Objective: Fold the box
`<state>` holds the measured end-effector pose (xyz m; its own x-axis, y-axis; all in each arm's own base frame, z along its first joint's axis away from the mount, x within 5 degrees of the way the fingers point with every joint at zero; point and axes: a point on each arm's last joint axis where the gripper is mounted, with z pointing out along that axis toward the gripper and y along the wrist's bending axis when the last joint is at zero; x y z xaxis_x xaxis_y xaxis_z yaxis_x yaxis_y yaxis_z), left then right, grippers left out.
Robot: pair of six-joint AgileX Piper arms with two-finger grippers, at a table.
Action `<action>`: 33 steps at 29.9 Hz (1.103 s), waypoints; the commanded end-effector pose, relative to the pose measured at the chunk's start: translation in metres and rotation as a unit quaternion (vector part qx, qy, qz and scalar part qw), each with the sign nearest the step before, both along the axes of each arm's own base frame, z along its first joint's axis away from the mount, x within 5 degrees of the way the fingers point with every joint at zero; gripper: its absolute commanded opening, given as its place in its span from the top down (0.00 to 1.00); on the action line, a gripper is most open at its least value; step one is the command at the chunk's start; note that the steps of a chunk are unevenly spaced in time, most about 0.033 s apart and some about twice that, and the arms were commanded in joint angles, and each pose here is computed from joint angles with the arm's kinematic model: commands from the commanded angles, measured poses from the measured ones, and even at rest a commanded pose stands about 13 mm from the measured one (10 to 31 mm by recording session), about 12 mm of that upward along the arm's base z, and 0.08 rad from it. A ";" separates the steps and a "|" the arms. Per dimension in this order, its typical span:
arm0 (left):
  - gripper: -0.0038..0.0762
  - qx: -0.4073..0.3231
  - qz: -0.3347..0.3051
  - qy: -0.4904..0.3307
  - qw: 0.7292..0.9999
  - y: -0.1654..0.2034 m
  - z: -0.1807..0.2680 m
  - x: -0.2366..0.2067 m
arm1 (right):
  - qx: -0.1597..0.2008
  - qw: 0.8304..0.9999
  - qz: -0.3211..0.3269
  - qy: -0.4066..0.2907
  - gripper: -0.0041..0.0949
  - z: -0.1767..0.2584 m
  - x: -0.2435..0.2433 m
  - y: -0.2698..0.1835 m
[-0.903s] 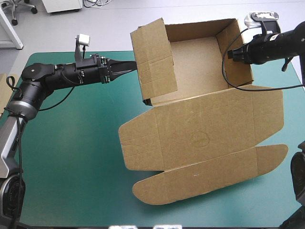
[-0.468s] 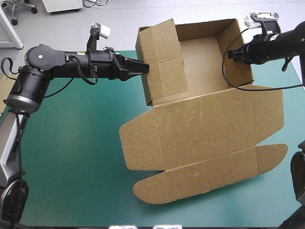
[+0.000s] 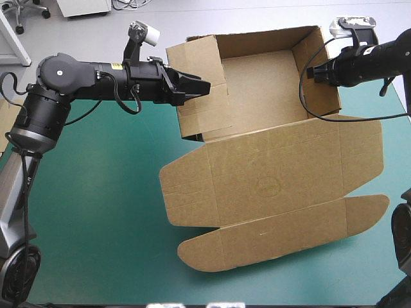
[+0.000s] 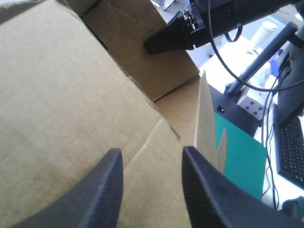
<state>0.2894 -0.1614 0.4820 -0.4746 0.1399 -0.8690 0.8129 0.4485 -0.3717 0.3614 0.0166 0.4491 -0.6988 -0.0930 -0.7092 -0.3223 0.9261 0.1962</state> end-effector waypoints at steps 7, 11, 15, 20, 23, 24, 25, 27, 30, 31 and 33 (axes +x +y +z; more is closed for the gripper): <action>0.59 0.098 0.053 -0.084 0.990 -0.013 0.023 -0.021 | 0.034 0.998 -0.006 -0.052 0.98 0.027 -0.014 0.003; 0.59 0.149 0.085 -0.148 0.974 -0.018 0.041 -0.034 | 0.033 0.998 -0.008 -0.051 0.98 0.027 -0.014 0.003; 0.59 0.211 0.138 -0.189 0.949 -0.022 0.047 -0.040 | 0.032 0.998 -0.008 -0.051 0.98 0.027 -0.014 0.003; 0.59 0.276 0.162 -0.218 0.922 -0.034 0.041 -0.043 | 0.030 0.998 -0.010 -0.052 0.98 0.027 -0.014 0.003; 0.59 0.310 0.213 -0.259 0.890 -0.031 0.049 -0.049 | 0.024 0.998 -0.015 -0.050 0.98 0.026 -0.013 0.001; 0.59 0.313 0.236 -0.267 0.880 -0.026 0.055 -0.052 | 0.023 0.998 -0.016 -0.050 0.98 0.026 -0.013 0.001; 0.59 0.311 0.253 -0.269 0.876 -0.022 0.058 -0.053 | 0.023 0.998 -0.016 -0.050 0.98 0.026 -0.013 0.001; 0.59 0.301 0.258 -0.269 0.878 -0.017 0.063 -0.057 | 0.023 0.998 -0.016 -0.050 0.98 0.026 -0.013 0.001; 0.59 0.296 0.259 -0.263 0.881 -0.019 0.062 -0.057 | 0.026 0.998 -0.015 -0.050 0.98 0.026 -0.013 0.001; 0.59 0.291 0.254 -0.263 0.884 -0.021 0.061 -0.056 | 0.026 0.998 -0.015 -0.050 0.98 0.026 -0.013 0.001; 0.59 0.273 0.236 -0.261 0.895 -0.026 0.061 -0.057 | 0.026 0.998 -0.015 -0.050 0.98 0.026 -0.013 0.001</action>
<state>0.2440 -0.1904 0.5218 -0.2426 0.5733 -0.7826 0.4747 0.7737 0.4196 0.3616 0.0150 0.4485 -0.7059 -0.0817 -0.7035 -0.3007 0.9339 0.1933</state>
